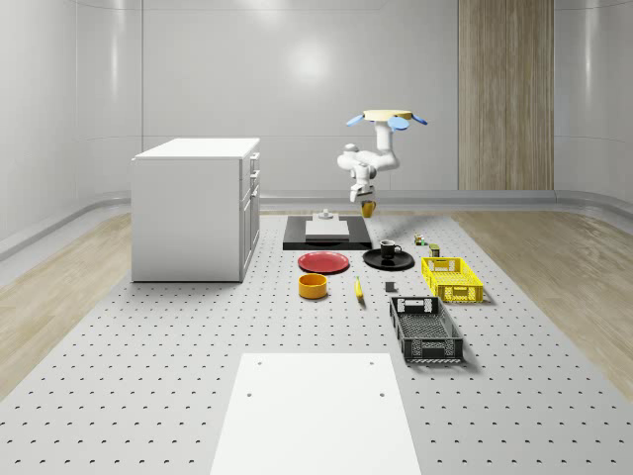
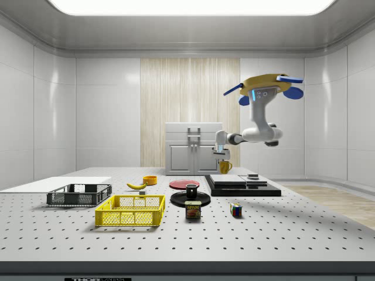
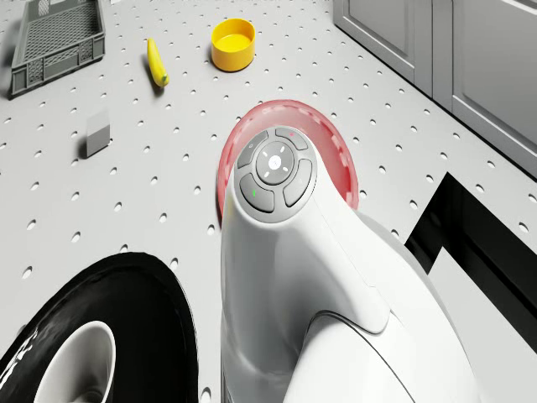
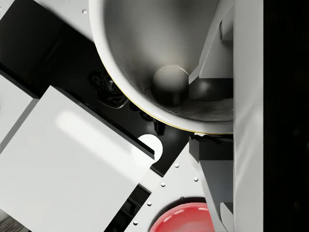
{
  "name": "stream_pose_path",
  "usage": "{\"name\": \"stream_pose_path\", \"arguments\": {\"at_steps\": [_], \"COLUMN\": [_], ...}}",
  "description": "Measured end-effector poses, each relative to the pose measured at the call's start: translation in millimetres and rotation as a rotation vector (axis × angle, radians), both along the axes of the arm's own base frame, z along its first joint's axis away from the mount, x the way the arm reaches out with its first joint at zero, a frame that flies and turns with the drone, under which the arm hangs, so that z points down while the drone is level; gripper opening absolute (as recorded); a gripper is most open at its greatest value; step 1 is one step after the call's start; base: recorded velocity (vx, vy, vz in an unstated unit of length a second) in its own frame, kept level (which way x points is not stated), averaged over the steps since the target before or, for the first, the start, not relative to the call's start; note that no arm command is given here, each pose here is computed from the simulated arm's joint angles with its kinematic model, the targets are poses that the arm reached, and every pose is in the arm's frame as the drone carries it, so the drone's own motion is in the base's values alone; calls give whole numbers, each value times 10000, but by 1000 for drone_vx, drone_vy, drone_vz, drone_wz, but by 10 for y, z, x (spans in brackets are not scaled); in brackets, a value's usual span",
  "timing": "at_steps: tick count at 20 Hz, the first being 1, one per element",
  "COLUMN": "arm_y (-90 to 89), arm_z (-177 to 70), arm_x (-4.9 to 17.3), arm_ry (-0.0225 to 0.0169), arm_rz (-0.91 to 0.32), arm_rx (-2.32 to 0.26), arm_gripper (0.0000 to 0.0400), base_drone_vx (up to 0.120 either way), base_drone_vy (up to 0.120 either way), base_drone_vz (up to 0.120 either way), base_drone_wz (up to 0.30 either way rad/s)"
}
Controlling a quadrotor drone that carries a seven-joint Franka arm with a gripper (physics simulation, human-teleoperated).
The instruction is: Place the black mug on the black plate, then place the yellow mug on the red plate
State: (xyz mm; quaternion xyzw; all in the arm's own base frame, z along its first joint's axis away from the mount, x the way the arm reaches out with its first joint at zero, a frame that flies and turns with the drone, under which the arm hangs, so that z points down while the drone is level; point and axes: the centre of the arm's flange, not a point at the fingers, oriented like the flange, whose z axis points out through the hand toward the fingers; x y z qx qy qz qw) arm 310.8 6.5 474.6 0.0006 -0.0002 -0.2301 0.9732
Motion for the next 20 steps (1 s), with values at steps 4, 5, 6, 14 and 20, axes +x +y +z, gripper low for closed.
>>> {"name": "stream_pose_path", "arguments": {"at_steps": [4, 5, 6, 14, 20], "arm_y": [0, 0, 0, 0, 0], "arm_z": [0, 0, 0, 0, 0], "arm_x": [0, 0, 0, 0, 0], "arm_ry": [0, 0, 0, 0, 0], "arm_rz": [0, 0, 0, 0, 0], "arm_rx": [0, 0, 0, 0, 0], "arm_gripper": [100, 100, 100, 100, 100], "base_drone_vx": [120, 120, 120, 120, 120], "base_drone_vy": [-120, -120, -120, -120, -13], "base_drone_vz": [0, 0, 0, 0, 0], "base_drone_wz": [0, 0, 0, 0, 0]}}
